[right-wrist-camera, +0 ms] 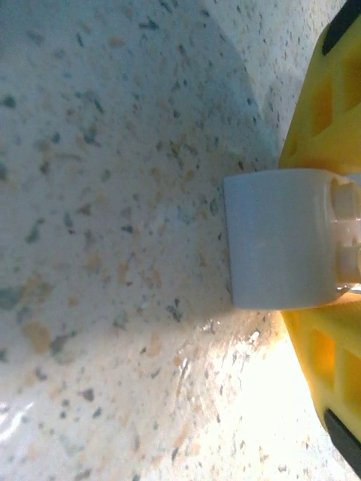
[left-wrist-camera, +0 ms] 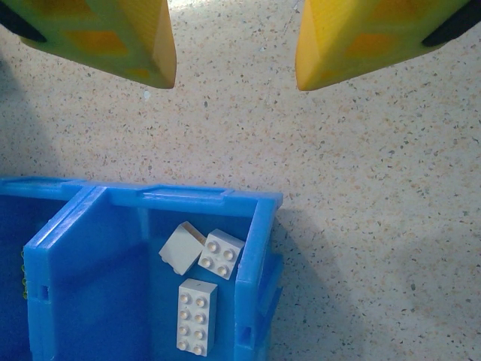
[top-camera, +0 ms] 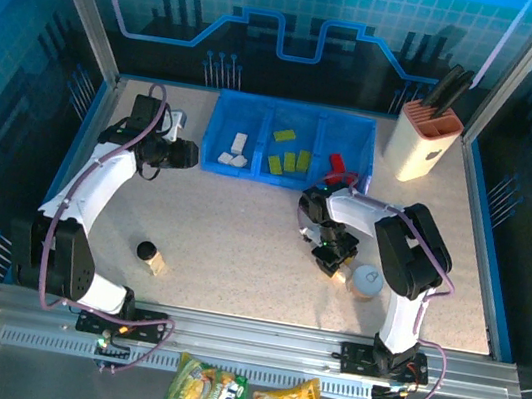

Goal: Sort the legos into containers by color

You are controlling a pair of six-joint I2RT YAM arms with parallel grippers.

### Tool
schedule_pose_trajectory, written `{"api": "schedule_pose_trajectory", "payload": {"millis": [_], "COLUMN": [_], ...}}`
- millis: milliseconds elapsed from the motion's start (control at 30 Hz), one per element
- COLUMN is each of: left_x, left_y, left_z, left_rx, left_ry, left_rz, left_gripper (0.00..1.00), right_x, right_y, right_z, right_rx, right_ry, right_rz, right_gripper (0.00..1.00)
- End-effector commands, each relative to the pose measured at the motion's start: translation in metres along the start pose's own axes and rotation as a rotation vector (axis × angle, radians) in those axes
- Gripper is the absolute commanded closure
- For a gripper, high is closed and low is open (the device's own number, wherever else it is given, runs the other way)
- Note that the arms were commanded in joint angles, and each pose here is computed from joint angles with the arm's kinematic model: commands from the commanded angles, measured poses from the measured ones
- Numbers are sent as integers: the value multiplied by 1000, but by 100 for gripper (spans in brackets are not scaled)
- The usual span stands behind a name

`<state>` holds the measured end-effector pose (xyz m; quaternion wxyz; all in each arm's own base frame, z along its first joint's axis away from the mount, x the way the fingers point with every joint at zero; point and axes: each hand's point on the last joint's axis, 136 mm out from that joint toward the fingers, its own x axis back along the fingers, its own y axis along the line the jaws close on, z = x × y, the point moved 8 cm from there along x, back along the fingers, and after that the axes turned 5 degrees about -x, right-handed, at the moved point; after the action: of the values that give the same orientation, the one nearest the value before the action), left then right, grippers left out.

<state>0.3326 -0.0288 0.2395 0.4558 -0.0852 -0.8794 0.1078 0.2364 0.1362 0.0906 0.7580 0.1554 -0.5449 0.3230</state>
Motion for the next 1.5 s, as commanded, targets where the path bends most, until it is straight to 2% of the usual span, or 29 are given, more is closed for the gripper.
{"api": "schedule_pose_trajectory", "payload": {"millis": [0,333,700,1067,1467], "left_x": [4,6,9,12,13], "left_y": [2,2,2,3,4], "left_z": [-1,-2,-2,-3,-3], "left_rx": [11,11,9,8,13], "left_ry": [-11,-18,-28,-37,-42], "left_rz": [12,14,11,6,5], "left_gripper": [53,53,53,53,53], "right_x": [7,20,53,110,175], "right_y": [0,4,14,40,88], "right_z": [5,7,-11,-67,-112], "right_rx": [20,31,31,-42,-71], "right_ry": [-21,-78,-229,-660,-1124], "right_rz": [18,-13,-106,-220,-251], "right_gripper": [60,69,78,78,79]}}
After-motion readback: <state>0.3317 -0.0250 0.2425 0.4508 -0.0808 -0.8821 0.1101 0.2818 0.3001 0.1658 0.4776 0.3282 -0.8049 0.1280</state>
